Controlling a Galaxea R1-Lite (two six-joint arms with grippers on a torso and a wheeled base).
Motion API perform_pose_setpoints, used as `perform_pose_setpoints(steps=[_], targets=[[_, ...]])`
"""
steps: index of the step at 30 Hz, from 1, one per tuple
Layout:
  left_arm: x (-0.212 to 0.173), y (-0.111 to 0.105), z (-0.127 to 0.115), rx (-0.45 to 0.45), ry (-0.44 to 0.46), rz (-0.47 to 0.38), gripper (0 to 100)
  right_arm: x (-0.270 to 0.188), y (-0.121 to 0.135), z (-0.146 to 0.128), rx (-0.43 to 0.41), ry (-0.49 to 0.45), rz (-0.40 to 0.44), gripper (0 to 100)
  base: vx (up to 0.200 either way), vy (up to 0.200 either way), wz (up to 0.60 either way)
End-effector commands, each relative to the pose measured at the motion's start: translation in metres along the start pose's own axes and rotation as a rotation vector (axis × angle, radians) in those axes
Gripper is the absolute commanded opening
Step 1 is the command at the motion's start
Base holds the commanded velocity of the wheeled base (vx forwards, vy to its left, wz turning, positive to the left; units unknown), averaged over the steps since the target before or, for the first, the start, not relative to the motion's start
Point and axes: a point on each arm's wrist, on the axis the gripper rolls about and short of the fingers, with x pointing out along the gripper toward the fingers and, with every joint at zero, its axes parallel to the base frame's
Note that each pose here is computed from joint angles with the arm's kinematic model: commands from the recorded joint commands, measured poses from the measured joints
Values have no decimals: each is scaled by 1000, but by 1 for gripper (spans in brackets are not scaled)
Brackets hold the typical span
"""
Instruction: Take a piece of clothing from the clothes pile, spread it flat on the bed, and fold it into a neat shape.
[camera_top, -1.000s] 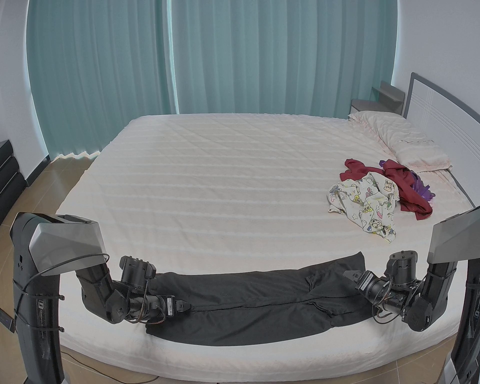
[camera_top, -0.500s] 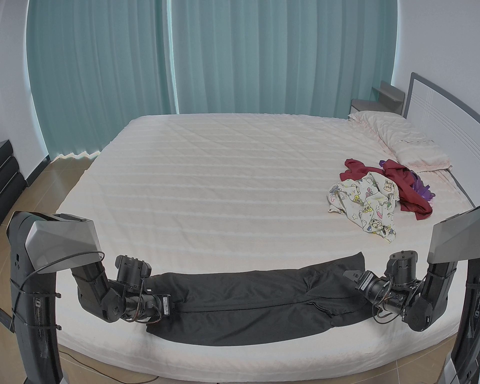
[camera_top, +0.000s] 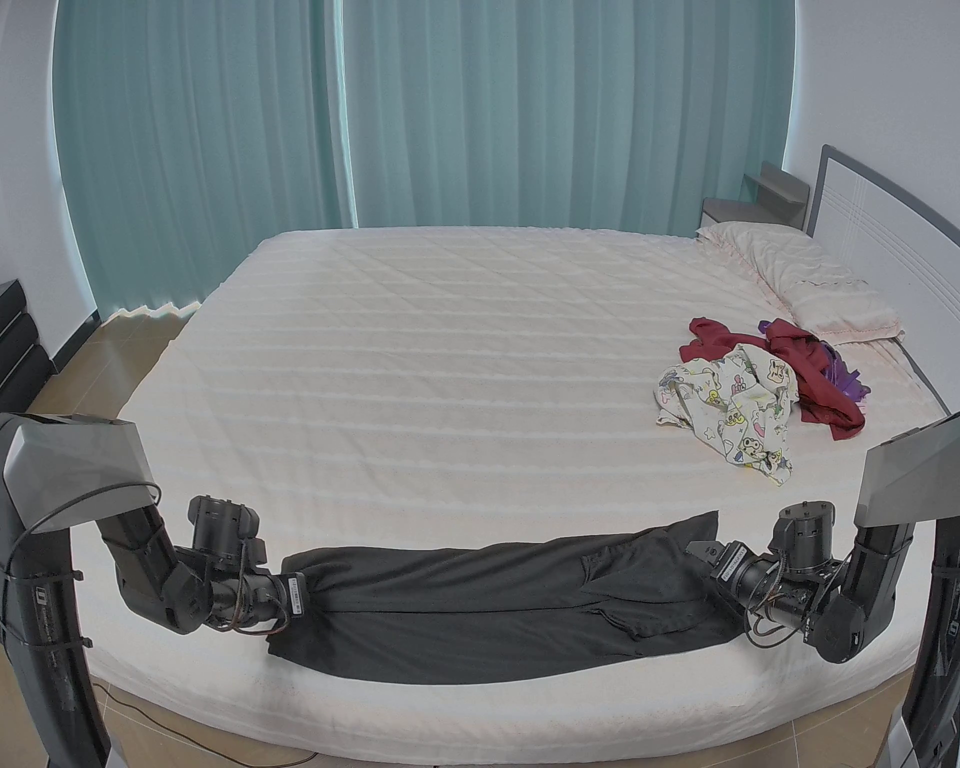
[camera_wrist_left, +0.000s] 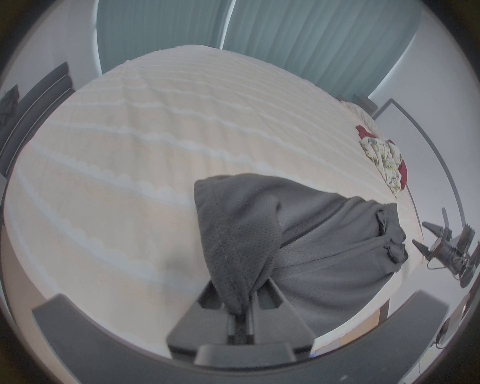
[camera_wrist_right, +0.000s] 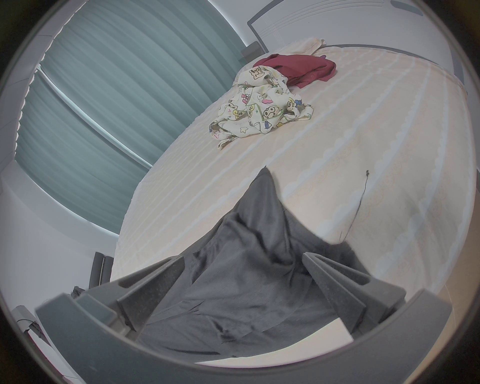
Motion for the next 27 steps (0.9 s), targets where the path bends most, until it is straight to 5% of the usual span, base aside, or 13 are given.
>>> perform_pose_setpoints(steps=[1, 10, 20, 27], targets=[[-17, 8, 12, -25, -54, 11, 0, 0, 0, 0, 0, 1, -1, 100, 0, 0, 0], [-44, 42, 30, -112, -121, 19, 0, 0, 0, 0, 0, 1, -1, 100, 0, 0, 0], [-89, 110, 55, -236, -202, 45, 0, 0, -1, 0, 2, -1, -3, 100, 0, 0, 0], [-105, 130, 67, -290, -220, 77, 0, 0, -1, 1, 2, -2, -2, 100, 0, 0, 0]])
